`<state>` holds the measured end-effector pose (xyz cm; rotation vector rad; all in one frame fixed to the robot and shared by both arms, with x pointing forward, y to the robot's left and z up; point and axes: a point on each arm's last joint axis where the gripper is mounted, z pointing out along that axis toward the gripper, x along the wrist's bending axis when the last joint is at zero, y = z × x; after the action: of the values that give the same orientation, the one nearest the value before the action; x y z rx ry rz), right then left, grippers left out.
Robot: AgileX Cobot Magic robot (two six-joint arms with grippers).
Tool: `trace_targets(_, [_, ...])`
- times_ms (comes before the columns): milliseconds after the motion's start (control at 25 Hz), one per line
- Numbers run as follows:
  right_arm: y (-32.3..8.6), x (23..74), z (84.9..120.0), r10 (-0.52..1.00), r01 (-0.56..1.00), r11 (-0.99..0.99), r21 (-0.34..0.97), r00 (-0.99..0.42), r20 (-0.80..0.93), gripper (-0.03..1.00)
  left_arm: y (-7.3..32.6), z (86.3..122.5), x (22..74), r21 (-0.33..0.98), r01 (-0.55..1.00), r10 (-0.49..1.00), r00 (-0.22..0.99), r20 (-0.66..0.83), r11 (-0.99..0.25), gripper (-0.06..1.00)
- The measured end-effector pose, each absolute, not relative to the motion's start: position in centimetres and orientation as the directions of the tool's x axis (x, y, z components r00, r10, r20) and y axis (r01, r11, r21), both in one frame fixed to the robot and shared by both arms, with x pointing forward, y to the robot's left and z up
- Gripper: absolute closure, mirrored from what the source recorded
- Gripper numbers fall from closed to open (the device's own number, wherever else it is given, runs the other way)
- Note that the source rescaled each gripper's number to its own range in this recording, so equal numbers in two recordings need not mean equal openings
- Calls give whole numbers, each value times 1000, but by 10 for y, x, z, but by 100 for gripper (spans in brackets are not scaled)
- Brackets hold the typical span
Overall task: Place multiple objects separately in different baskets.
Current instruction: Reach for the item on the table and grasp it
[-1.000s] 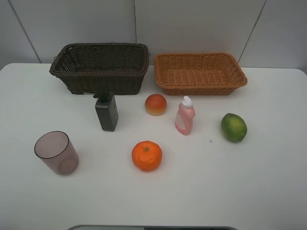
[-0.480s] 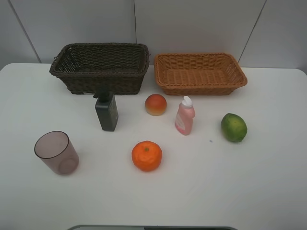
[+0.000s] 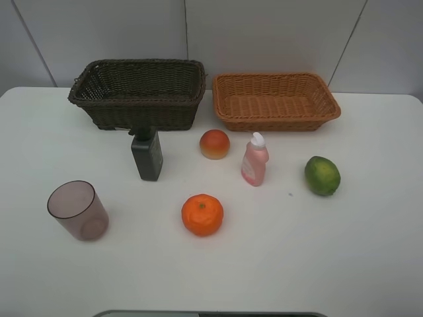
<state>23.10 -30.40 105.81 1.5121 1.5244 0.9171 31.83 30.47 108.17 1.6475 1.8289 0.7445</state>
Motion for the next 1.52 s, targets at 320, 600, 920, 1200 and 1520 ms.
trace_targets(320, [-304,231,1058,999,432,29,902,18,-41,11,304,1083,360,624,780,999,-49,-13,46,-5])
trace_targets(600, [-304,231,1058,999,432,29,902,18,-41,11,281,1083,393,550,831,994,105,-8,-83,-5])
trace_targets(920, [-304,231,1058,999,432,29,902,18,-41,11,242,1075,450,444,884,987,162,1,-145,-5])
trace_targets(1200, [-304,231,1058,999,432,29,902,18,-41,11,185,1070,510,399,904,983,181,-35,-152,-5])
trace_targets(1520, [-304,231,1058,999,432,29,902,18,-41,11,139,1041,549,291,949,990,138,-39,-120,-5])
